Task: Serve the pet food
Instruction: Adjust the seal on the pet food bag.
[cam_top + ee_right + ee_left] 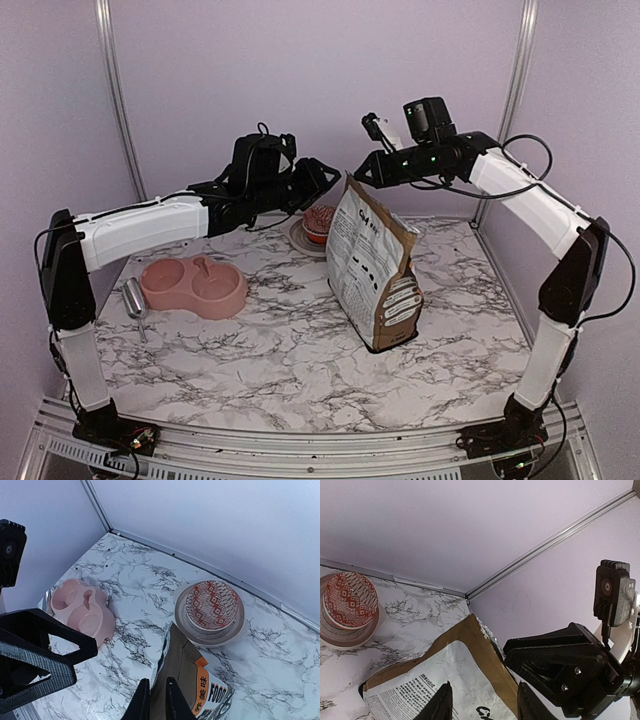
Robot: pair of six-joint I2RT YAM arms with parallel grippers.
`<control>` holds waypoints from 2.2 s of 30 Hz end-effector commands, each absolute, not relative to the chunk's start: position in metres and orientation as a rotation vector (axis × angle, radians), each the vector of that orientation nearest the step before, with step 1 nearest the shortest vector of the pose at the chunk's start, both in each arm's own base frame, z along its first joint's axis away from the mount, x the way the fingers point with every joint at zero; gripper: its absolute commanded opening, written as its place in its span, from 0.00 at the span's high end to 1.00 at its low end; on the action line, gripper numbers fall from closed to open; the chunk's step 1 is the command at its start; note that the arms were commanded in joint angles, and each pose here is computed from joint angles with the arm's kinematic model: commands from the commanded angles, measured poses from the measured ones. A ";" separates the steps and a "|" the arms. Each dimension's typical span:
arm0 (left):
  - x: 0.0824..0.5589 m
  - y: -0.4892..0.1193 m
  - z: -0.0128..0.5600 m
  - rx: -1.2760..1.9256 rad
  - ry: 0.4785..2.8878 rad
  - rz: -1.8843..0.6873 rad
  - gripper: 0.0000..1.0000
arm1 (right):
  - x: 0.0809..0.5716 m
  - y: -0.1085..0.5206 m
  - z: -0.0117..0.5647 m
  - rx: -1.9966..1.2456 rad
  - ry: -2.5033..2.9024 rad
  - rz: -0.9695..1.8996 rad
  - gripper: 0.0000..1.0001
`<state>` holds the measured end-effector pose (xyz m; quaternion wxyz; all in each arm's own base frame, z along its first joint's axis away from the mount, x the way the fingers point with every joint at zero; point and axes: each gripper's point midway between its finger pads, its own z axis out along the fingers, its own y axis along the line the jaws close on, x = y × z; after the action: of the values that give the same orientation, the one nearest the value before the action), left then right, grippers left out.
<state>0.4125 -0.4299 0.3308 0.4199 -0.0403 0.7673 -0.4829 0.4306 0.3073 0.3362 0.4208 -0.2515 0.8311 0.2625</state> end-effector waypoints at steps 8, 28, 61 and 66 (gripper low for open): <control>0.414 -0.438 0.338 -0.075 1.891 -1.226 0.55 | 0.428 0.283 0.341 -0.596 2.102 0.527 0.89; 0.415 -0.437 0.331 -0.078 1.901 -1.211 0.55 | 0.416 0.305 0.379 -0.641 1.996 0.715 0.79; 0.414 -0.435 0.329 -0.076 1.899 -1.202 0.55 | 0.432 0.300 0.342 -0.593 2.098 0.619 0.84; 0.415 -0.435 0.330 -0.075 1.897 -1.203 0.55 | 0.433 0.299 0.339 -0.593 2.106 0.610 0.84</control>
<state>0.4131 -0.4295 0.3304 0.4241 -0.0367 0.7675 -0.4793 0.4322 0.3039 0.3370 0.4176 -0.2433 0.8379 0.2536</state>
